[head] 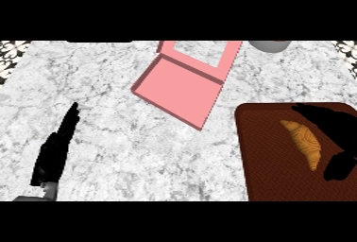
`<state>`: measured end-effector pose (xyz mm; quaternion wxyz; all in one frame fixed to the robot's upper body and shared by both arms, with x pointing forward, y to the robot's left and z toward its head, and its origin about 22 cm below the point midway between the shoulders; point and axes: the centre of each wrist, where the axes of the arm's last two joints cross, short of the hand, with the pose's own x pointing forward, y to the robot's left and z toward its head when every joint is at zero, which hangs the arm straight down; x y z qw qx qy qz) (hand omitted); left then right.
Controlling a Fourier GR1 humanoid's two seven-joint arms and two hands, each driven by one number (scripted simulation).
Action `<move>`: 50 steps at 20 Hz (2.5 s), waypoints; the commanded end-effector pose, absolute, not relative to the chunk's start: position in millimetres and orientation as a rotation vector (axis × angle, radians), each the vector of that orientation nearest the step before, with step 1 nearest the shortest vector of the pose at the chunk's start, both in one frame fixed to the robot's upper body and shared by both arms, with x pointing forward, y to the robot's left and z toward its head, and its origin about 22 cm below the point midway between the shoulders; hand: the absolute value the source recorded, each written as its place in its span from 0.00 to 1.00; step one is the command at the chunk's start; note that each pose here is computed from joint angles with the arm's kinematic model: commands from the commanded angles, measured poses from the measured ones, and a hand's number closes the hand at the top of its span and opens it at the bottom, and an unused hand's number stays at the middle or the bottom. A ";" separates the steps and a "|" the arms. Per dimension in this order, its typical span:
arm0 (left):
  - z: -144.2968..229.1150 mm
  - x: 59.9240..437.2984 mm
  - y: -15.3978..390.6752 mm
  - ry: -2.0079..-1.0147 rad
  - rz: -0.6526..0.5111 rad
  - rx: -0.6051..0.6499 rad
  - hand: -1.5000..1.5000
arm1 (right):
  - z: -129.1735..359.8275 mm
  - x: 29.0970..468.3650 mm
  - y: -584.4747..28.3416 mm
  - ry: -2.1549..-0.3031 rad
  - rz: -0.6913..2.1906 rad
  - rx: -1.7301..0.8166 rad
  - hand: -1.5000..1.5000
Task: Pick the croissant from the tray and place it in the cardboard box
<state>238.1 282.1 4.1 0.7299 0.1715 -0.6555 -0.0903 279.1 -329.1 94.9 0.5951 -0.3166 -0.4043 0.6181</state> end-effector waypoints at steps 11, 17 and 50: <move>8.1 238.7 283.4 -1.446 -0.199 0.399 0.50 | 62.9 278.7 -333.0 -0.957 1.425 -0.731 0.00; 9.5 243.7 287.6 -1.436 -0.198 0.369 0.50 | 53.3 276.5 -321.7 -0.960 1.421 -0.738 0.00; 15.2 250.6 274.1 -1.483 -0.252 0.345 0.50 | 76.9 395.4 -328.5 -1.222 1.437 -0.825 1.00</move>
